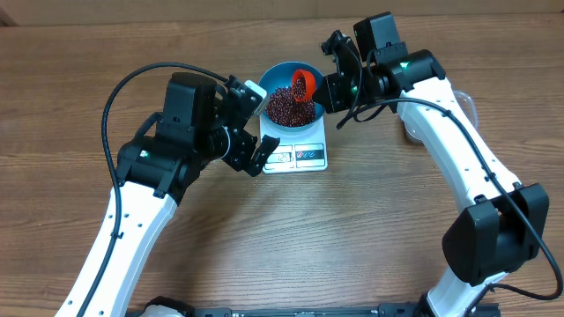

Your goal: Scoop item into bowl and weigh 150g on scale

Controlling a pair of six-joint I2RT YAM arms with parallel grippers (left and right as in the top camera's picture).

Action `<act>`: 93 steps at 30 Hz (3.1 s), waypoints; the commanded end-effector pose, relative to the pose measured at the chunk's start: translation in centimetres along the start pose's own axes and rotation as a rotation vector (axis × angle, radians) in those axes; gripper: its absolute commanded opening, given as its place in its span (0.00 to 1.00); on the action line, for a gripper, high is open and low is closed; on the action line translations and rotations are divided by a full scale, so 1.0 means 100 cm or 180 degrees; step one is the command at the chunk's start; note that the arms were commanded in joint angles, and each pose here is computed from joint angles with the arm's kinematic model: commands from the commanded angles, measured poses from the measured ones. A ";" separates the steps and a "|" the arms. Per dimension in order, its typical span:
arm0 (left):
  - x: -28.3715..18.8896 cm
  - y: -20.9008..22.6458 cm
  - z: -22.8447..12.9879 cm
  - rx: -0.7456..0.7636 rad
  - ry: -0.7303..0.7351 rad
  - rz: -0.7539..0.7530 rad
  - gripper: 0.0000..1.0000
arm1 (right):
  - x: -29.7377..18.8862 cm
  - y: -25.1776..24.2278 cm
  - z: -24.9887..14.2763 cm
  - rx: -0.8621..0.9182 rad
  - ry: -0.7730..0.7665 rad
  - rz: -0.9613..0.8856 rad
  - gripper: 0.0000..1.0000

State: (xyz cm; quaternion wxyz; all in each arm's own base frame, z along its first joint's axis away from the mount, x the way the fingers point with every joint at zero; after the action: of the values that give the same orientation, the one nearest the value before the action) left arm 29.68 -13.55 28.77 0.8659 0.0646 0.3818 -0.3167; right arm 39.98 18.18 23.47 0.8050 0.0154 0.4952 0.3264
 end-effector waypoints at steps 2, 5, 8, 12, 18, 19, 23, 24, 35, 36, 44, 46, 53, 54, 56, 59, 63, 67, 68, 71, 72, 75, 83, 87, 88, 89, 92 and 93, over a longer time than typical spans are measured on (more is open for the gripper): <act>-0.007 -0.003 0.006 0.0096 -0.0083 -0.0033 1.00 | -0.018 0.000 0.014 -0.0059 -0.0221 -0.0110 0.04; -0.007 -0.003 0.006 0.0096 -0.0083 -0.0032 1.00 | -0.019 0.006 0.010 -0.0410 -0.0176 0.0090 0.04; -0.007 -0.003 0.006 0.0096 -0.0083 -0.0032 1.00 | -0.018 0.003 0.010 -0.0397 -0.0164 -0.0003 0.04; -0.007 -0.003 0.006 0.0096 -0.0083 -0.0032 1.00 | -0.017 0.006 0.004 -0.0681 -0.0056 0.0020 0.03; -0.007 -0.003 0.006 0.0096 -0.0083 -0.0032 1.00 | -0.017 -0.001 0.005 -0.0680 -0.0058 -0.0192 0.03; -0.007 -0.003 0.006 0.0096 -0.0083 -0.0032 1.00 | -0.016 0.003 0.003 -0.0861 -0.0012 -0.0124 0.04; -0.007 -0.003 0.006 0.0098 -0.0083 -0.0033 1.00 | -0.015 0.001 0.006 -0.0856 -0.0033 -0.0301 0.04; -0.007 -0.003 0.006 0.0096 -0.0083 -0.0032 1.00 | -0.015 0.000 0.008 -0.0786 -0.0072 -0.0311 0.04; -0.007 -0.003 0.006 0.0097 -0.0083 -0.0032 0.99 | -0.014 0.002 0.011 -0.0755 -0.0111 -0.0367 0.03; -0.007 -0.003 0.006 0.0097 -0.0083 -0.0032 1.00 | -0.014 0.003 0.010 -0.0796 -0.0093 -0.0332 0.04; -0.007 -0.003 0.006 0.0096 -0.0083 -0.0032 1.00 | -0.013 0.003 0.009 -0.0717 -0.0070 -0.0407 0.04; -0.007 -0.003 0.006 0.0097 -0.0083 -0.0033 1.00 | -0.012 0.009 0.004 -0.0949 -0.0003 -0.0244 0.04; -0.007 -0.003 0.006 0.0096 -0.0083 -0.0032 1.00 | -0.012 0.008 0.009 -0.0739 -0.0077 -0.0315 0.04; -0.007 -0.003 0.006 0.0097 -0.0083 -0.0033 1.00 | -0.011 0.012 0.007 -0.0889 -0.0056 -0.0223 0.04; -0.007 -0.003 0.006 0.0096 -0.0083 -0.0032 1.00 | -0.010 0.014 0.007 -0.0991 -0.0047 -0.0233 0.04; -0.007 -0.003 0.006 0.0098 -0.0083 -0.0033 1.00 | -0.010 0.011 0.011 -0.0809 -0.0102 -0.0342 0.04; -0.007 -0.003 0.006 0.0097 -0.0083 -0.0033 1.00 | -0.008 0.020 0.004 -0.1067 -0.0004 -0.0138 0.04; -0.007 -0.003 0.006 0.0096 -0.0083 -0.0032 1.00 | -0.009 0.014 0.007 -0.0840 -0.0027 -0.0349 0.04; -0.007 -0.003 0.006 0.0097 -0.0083 -0.0033 1.00 | -0.009 0.014 0.007 -0.0789 -0.0033 -0.0345 0.04; -0.007 -0.003 0.006 0.0096 -0.0083 -0.0032 1.00 | -0.008 0.021 0.002 -0.1002 0.0029 -0.0178 0.04; -0.007 -0.003 0.006 0.0097 -0.0083 -0.0033 1.00 | -0.007 0.021 0.002 -0.1059 0.0041 -0.0186 0.04; -0.007 -0.003 0.006 0.0096 -0.0083 -0.0032 1.00 | -0.008 0.015 0.008 -0.0824 -0.0041 -0.0380 0.04; -0.007 -0.003 0.006 0.0097 -0.0083 -0.0032 1.00 | -0.007 0.019 0.004 -0.0956 0.0015 -0.0318 0.04; -0.007 -0.003 0.006 0.0096 -0.0083 -0.0032 1.00 | -0.006 0.022 0.002 -0.0983 0.0044 -0.0241 0.04; -0.007 -0.003 0.006 0.0096 -0.0083 -0.0032 1.00 | -0.006 0.025 0.000 -0.1108 0.0077 -0.0177 0.04; -0.007 -0.003 0.006 0.0096 -0.0083 -0.0032 0.99 | -0.005 0.025 -0.001 -0.1142 0.0093 -0.0201 0.04; -0.007 -0.003 0.006 0.0097 -0.0083 -0.0033 1.00 | -0.006 0.017 0.004 -0.0916 0.0035 -0.0459 0.04; -0.007 -0.003 0.006 0.0096 -0.0083 -0.0032 1.00 | -0.006 0.015 0.005 -0.0822 0.0012 -0.0499 0.04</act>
State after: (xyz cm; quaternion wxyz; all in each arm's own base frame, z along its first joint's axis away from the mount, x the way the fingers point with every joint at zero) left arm 29.67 -13.55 28.79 0.8659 0.0646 0.3816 -0.3168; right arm 39.03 19.38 22.72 0.7974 -0.1352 0.4703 0.3531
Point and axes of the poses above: each gripper's point midway between its finger pads, its own x axis out along the fingers, its own y axis along the line the jaws close on, z = x × y, the point moved 6 cm from there along -x, back along the fingers, and after that the axes turned 4 degrees about -x, right-handed, at the moved point
